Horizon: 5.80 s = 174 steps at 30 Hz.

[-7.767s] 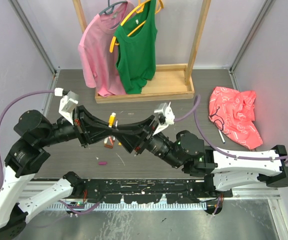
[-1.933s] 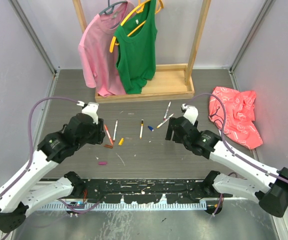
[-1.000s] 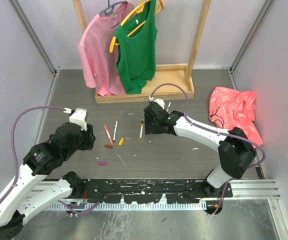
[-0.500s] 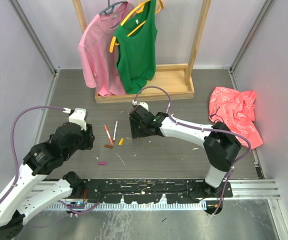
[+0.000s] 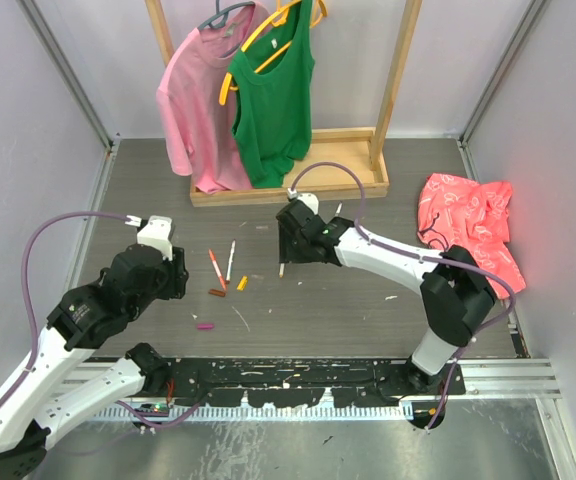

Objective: Insert the pens into the pen caps
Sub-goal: Pick up the pen from the center of the board.

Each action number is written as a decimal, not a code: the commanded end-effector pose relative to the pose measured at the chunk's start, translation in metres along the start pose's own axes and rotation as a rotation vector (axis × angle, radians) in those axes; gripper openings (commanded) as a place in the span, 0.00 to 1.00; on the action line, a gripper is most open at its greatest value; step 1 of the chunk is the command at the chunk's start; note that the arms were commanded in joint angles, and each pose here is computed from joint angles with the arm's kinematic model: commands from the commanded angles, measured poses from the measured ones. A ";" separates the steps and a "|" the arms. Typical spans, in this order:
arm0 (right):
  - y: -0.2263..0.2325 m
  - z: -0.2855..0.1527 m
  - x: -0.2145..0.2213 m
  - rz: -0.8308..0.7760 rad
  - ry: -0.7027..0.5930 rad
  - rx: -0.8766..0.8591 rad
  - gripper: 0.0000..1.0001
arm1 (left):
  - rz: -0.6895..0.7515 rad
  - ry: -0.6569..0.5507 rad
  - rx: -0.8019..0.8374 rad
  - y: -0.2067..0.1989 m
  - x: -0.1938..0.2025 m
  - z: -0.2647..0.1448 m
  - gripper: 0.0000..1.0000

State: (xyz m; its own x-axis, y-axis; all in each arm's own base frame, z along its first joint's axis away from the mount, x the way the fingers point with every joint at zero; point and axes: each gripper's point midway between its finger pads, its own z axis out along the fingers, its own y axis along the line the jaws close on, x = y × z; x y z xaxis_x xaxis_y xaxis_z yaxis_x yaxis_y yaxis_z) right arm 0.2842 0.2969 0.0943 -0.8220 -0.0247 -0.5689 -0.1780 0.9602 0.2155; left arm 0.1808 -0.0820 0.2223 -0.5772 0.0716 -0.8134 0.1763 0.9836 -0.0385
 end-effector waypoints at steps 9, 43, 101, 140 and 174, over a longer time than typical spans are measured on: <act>-0.046 -0.047 -0.037 0.109 -0.205 0.068 0.57 | -0.013 -0.012 -0.015 0.000 -0.005 0.003 0.48; -0.251 -0.101 -0.021 0.614 -0.373 0.500 0.69 | 0.002 -0.018 0.056 -0.010 -0.004 0.002 0.51; -0.377 -0.046 0.043 0.916 -0.223 0.446 0.74 | 0.004 -0.017 0.055 -0.010 -0.004 0.004 0.55; -0.374 -0.043 0.056 0.628 0.045 0.632 0.29 | 0.006 -0.017 0.066 -0.011 -0.003 0.003 0.56; -0.114 -0.115 -0.040 0.393 -0.450 -0.221 0.05 | -0.135 -0.194 0.389 -0.069 -0.062 -0.027 0.63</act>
State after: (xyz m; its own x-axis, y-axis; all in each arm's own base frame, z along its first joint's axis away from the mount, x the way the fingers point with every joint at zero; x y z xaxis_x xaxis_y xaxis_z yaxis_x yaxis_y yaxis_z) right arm 0.2746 0.1282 0.1520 -0.5992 0.4287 -0.6761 0.0471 0.8620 0.5048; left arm 0.1781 -0.1227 0.2450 -0.5370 0.0120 -0.8435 0.3375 0.9194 -0.2018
